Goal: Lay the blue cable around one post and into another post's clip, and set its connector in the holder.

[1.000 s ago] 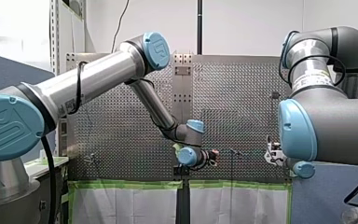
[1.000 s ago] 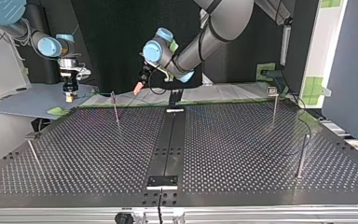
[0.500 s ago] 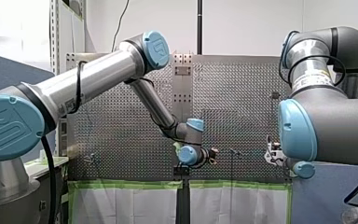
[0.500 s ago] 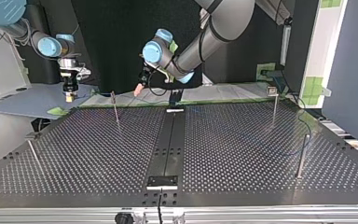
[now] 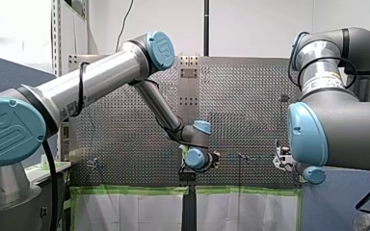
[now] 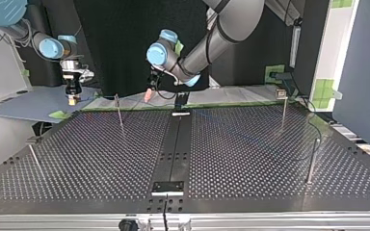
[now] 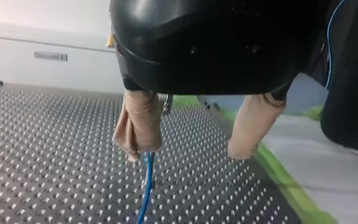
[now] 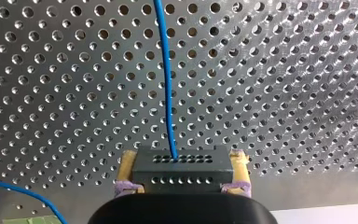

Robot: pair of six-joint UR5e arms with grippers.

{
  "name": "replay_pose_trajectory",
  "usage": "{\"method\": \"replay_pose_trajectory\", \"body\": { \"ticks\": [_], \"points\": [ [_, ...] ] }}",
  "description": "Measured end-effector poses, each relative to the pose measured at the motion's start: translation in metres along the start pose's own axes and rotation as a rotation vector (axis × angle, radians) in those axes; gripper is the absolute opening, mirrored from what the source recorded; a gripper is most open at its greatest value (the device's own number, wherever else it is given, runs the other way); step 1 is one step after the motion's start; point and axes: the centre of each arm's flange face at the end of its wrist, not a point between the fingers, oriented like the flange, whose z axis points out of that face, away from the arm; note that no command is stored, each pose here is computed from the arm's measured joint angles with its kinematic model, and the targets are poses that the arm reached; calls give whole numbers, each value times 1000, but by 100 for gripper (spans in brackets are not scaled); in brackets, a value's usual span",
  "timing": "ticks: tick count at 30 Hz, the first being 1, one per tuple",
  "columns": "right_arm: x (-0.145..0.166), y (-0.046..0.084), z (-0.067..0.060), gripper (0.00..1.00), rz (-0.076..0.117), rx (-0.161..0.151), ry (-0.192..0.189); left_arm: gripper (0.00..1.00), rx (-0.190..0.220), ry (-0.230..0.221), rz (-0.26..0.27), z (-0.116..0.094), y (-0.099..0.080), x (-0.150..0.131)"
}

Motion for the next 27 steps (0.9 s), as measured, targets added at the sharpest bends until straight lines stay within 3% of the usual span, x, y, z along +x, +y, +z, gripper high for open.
{"method": "replay_pose_trajectory", "body": {
  "ticks": [27],
  "points": [
    [-1,0,0,0,1,1,-1,100,-119,9,1,2,20,-4]
  ]
}}
